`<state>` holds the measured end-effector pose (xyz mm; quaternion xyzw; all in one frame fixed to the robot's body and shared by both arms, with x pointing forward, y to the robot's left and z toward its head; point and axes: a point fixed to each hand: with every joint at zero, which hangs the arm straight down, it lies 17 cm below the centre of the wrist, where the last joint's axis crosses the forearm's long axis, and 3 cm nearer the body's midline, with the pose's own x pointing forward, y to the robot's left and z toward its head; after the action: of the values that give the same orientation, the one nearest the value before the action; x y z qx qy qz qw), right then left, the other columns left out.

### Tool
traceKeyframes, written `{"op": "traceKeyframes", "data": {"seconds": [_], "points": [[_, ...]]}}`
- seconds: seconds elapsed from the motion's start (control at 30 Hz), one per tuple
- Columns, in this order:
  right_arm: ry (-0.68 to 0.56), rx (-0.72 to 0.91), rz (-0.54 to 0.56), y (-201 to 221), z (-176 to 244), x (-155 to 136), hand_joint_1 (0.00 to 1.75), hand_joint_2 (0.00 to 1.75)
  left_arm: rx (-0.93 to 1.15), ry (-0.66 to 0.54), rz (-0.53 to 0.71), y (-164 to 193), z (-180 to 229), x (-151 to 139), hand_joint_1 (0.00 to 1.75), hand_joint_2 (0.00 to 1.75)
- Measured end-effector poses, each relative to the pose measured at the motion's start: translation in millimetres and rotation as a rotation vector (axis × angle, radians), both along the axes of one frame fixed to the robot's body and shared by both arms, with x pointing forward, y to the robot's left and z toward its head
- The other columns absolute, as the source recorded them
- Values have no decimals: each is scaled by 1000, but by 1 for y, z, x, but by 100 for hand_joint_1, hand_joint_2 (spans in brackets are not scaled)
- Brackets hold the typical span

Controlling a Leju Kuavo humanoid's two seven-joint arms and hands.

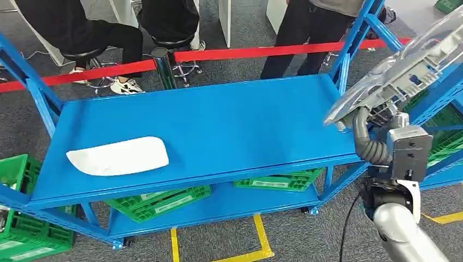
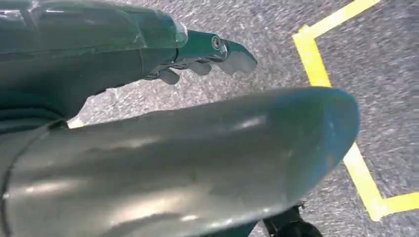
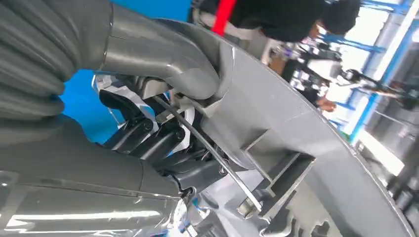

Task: Take the parts from the cabinet and place them on the table.

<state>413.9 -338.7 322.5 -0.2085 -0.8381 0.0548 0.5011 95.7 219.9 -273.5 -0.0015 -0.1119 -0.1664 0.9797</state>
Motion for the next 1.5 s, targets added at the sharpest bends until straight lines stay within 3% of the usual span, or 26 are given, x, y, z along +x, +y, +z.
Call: {"op": "traceKeyframes", "data": {"seconds": [0.2,0.5,0.97,1.5], "points": [[-42,19,9,-1,17,-10,175,175,0,-12,-4,0,0,2,0,175],[-41,71,145,23,29,-16,175,175,4,-16,-7,1,0,3,0,175],[77,155,583,122,28,-24,175,175,11,-31,-41,0,1,9,0,175],[133,150,727,166,16,-37,175,175,11,-24,-44,0,1,7,0,175]]}}
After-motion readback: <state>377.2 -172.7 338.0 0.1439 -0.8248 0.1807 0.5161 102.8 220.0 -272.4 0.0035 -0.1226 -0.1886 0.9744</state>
